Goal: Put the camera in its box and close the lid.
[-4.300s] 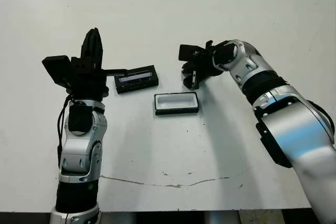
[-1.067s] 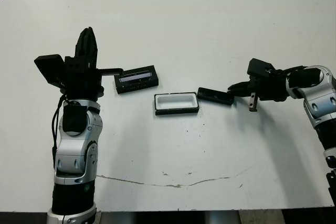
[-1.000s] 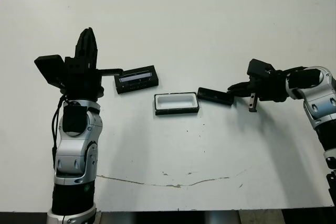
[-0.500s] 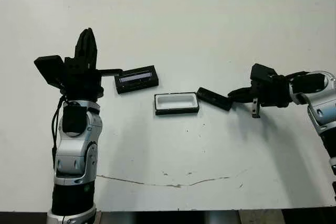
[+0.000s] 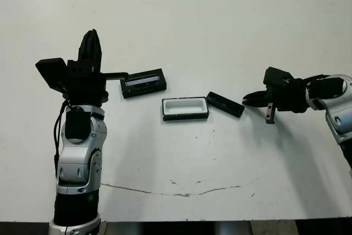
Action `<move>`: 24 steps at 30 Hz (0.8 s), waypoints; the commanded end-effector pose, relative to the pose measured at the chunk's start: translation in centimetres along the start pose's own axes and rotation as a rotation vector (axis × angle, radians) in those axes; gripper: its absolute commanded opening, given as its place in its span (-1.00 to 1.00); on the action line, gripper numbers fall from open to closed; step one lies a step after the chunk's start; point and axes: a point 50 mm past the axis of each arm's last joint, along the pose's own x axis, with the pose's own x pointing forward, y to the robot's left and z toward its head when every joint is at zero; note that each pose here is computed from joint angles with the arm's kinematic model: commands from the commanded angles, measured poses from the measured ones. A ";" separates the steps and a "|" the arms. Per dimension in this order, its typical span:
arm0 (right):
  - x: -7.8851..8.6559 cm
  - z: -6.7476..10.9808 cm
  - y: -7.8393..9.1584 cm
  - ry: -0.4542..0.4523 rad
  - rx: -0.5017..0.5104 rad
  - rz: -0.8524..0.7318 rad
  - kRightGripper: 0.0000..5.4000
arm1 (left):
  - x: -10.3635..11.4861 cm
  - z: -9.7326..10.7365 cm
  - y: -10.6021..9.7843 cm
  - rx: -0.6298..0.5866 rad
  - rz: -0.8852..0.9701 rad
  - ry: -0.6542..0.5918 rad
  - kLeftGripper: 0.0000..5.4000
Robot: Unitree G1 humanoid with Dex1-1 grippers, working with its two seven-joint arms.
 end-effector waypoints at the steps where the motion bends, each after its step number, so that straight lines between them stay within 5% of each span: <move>1: -0.9 -0.6 -0.7 -0.024 -0.008 -0.132 -1.00 | -0.4 -0.6 0.5 0.014 0.010 0.034 -1.00; 8: -4.4 1.7 -3.0 -0.276 0.152 -0.400 -1.00 | -0.5 -0.7 0.8 0.020 0.010 0.040 -1.00; 15: -6.3 4.1 -2.7 -0.496 0.151 -0.329 -1.00 | -0.7 -0.6 1.0 0.010 0.009 0.045 -1.00; 24: -4.8 4.5 -0.1 -0.368 0.180 -0.205 -0.89 | -0.9 -0.6 1.3 0.005 0.009 0.053 -1.00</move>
